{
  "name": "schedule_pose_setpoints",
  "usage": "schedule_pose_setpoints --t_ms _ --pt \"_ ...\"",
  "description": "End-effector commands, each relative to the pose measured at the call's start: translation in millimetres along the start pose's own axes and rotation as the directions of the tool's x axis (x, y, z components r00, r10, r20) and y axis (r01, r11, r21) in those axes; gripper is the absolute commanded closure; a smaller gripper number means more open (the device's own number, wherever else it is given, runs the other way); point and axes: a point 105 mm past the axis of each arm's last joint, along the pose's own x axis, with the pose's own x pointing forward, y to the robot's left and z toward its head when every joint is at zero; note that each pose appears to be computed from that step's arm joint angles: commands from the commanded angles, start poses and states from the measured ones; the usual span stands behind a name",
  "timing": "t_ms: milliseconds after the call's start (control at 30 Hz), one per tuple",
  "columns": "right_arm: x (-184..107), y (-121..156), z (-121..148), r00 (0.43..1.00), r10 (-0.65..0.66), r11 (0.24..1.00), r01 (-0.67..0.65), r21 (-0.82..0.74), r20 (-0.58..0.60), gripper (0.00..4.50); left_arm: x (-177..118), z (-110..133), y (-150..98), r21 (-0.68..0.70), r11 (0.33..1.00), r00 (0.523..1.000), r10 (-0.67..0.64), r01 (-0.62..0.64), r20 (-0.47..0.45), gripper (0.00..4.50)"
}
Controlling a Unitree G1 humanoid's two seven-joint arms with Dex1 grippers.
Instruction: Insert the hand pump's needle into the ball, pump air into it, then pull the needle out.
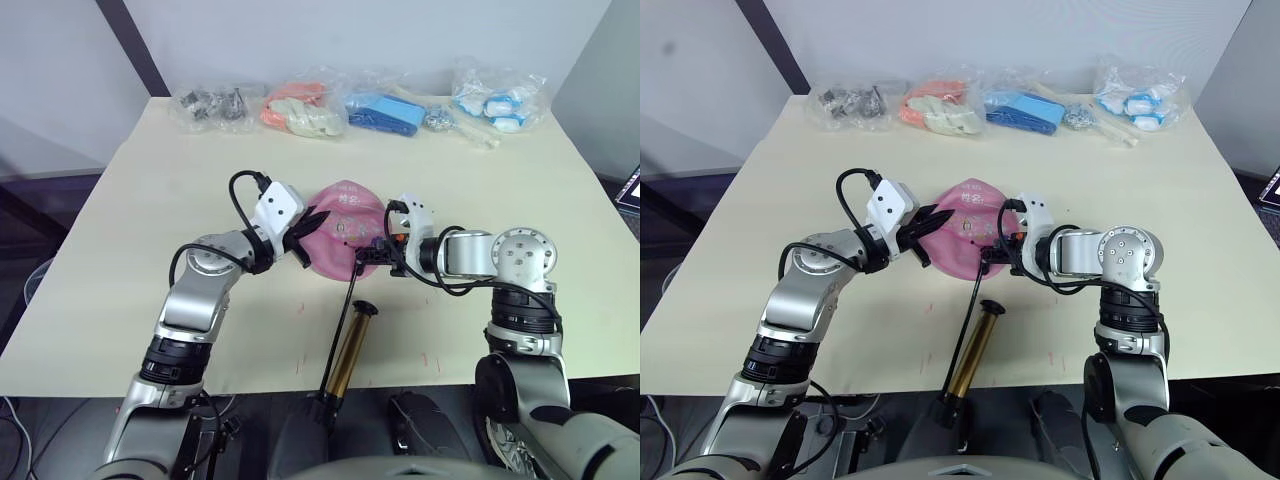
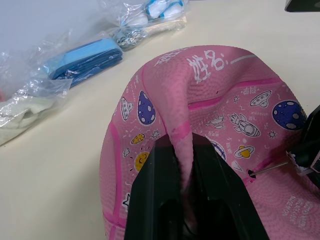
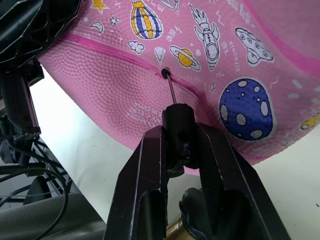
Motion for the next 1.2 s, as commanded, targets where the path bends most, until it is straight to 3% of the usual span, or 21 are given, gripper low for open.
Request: schedule_pose_setpoints --t_ms 33,667,967,1200 --pt "-1 -12 -4 0.998 -0.06 0.998 0.061 0.027 -0.015 4.15 3 -8 -13 -0.018 0.998 0.998 -0.057 0.056 -0.018 4.47" --pt "1 -17 -3 0.996 -0.084 0.995 0.085 0.06 -0.019 4.15 5 -8 -18 -0.029 0.997 0.998 -0.067 0.066 -0.014 4.47" --pt "11 -16 4 0.995 -0.095 0.976 0.092 0.199 0.006 4.15 3 -13 -26 -0.052 0.995 0.995 -0.09 0.089 -0.03 4.47" --pt "19 -2 10 0.997 -0.078 0.97 0.072 0.233 0.015 4.15 2 -20 -33 -0.156 0.982 0.992 -0.119 0.11 -0.051 4.47"
